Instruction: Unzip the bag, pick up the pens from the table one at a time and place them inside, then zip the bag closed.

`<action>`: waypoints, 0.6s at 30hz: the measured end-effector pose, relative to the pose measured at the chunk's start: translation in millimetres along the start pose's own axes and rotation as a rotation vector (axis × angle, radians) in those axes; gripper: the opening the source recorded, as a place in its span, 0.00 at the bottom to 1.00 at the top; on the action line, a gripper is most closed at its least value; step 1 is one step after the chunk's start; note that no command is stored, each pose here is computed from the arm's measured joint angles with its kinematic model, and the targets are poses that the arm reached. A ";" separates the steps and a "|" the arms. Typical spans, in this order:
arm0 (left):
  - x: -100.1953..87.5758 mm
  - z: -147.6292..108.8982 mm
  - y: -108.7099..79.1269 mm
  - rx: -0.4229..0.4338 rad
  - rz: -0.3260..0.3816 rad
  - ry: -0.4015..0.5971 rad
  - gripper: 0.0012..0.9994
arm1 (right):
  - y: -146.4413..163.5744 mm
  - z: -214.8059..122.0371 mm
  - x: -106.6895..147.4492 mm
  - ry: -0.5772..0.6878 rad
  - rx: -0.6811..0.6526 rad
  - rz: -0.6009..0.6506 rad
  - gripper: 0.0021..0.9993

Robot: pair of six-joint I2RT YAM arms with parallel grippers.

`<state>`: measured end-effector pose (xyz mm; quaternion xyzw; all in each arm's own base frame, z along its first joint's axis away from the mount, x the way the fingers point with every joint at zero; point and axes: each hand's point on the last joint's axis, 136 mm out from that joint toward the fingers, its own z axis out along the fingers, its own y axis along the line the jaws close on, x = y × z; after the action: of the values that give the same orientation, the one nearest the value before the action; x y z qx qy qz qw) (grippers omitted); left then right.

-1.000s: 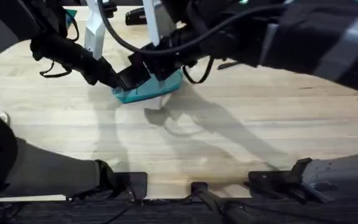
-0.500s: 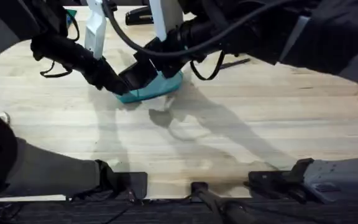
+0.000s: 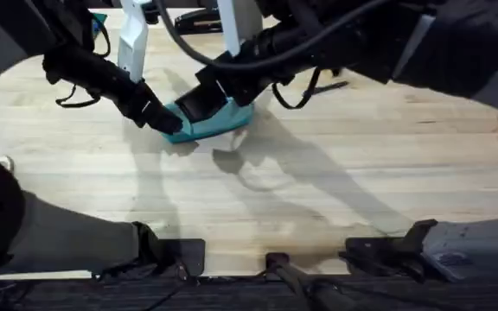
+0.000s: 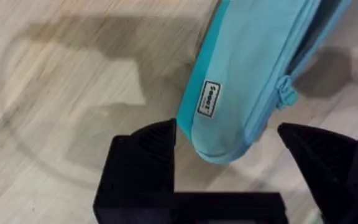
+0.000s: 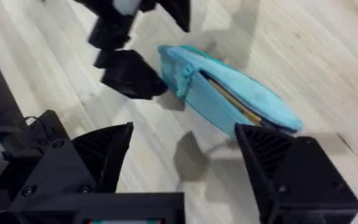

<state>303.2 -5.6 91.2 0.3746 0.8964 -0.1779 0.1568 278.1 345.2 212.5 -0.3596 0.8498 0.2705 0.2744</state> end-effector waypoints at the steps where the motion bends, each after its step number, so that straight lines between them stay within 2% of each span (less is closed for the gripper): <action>1: 2.0 -0.6 -2.4 0.008 -0.004 0.011 0.99 | -2.3 -0.5 1.4 0.006 0.004 0.006 1.00; 7: 6.9 -14.8 -20.3 0.077 0.035 0.062 0.99 | -12.7 -7.0 9.4 0.051 0.019 -0.009 1.00; 13: 0.1 -39.7 -32.7 0.119 0.106 0.082 1.00 | -8.3 -16.9 -7.2 0.017 0.014 -0.096 1.00; 14: -6.3 -53.6 -38.7 0.135 0.150 0.077 1.00 | -9.0 -22.0 -15.3 -0.002 0.017 -0.126 1.00; 18: -15.3 -71.4 -45.1 0.146 0.201 0.065 1.00 | -16.9 -32.3 -24.4 -0.017 0.035 -0.146 1.00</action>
<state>270.1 -13.5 169.9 0.4785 0.8436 -0.2136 0.1172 296.5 325.2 246.9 -0.4138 0.8234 0.2380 0.3067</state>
